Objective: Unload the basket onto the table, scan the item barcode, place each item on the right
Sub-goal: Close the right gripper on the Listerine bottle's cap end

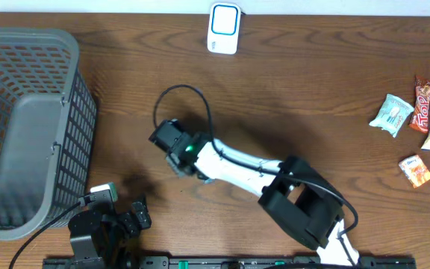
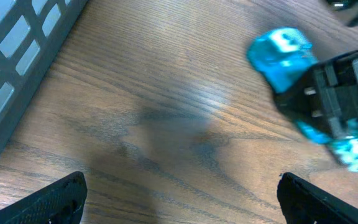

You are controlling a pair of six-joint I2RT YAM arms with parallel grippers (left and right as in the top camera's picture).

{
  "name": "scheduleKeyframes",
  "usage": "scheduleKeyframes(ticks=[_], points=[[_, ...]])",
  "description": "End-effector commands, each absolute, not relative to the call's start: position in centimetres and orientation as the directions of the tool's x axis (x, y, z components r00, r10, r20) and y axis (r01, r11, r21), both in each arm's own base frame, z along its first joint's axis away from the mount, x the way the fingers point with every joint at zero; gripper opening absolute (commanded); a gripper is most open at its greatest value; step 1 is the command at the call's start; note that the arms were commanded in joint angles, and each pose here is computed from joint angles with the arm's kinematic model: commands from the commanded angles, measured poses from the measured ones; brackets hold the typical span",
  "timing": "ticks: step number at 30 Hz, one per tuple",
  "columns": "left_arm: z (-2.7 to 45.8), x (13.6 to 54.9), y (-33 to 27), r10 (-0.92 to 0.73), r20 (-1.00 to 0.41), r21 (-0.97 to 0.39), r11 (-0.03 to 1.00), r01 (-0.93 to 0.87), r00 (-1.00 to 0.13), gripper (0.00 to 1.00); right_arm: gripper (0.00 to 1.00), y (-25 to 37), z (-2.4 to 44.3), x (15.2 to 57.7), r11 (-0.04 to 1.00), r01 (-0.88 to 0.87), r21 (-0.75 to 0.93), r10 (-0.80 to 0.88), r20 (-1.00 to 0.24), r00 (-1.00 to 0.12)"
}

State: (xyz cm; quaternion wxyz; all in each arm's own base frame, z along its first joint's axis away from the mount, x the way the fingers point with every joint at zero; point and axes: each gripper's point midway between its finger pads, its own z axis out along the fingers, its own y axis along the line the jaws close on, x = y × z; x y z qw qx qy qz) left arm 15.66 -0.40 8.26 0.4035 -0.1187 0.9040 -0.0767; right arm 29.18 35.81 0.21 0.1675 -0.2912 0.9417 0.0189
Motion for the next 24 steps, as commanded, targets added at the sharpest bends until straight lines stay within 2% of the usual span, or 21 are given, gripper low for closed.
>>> scheduleKeyframes(ticks=[1,6,8,10,11,13,24], points=[[7.4,15.1,-0.5,-0.284,-0.685,-0.237,0.958,-0.162,-0.671,0.98,0.49,28.5,-2.4,31.3,0.892,-0.411,-0.189,-0.446,-0.210,-0.870],[7.4,15.1,-0.5,-0.284,-0.685,-0.237,0.958,-0.162,-0.671,0.98,0.57,23.3,-2.6,33.6,0.920,-0.341,-0.193,-0.369,-0.137,-0.919],[7.4,15.1,-0.5,-0.284,-0.686,-0.237,0.958,-0.163,-0.671,0.98,0.58,23.5,-2.8,33.3,0.913,-0.389,-0.124,-0.401,-0.102,-0.910],[7.4,15.1,-0.5,-0.284,-0.686,-0.237,0.958,-0.163,-0.671,0.98,0.66,24.6,-3.0,32.5,0.877,-0.481,-0.004,-0.480,-0.069,-0.875],[7.4,15.1,-0.5,-0.284,-0.686,-0.237,0.958,-0.163,-0.671,0.98,0.72,25.0,-3.0,32.2,0.855,-0.517,0.042,-0.514,-0.062,-0.855],[7.4,15.1,-0.5,-0.284,-0.686,-0.237,0.958,-0.162,-0.670,0.98,0.99,24.7,-3.0,32.4,0.852,-0.522,0.044,-0.519,-0.064,-0.852],[7.4,15.1,-0.5,-0.284,-0.685,-0.237,0.958,-0.162,-0.671,0.98,0.99,23.9,-1.2,36.0,0.843,-0.505,-0.187,-0.533,-0.159,-0.831]])
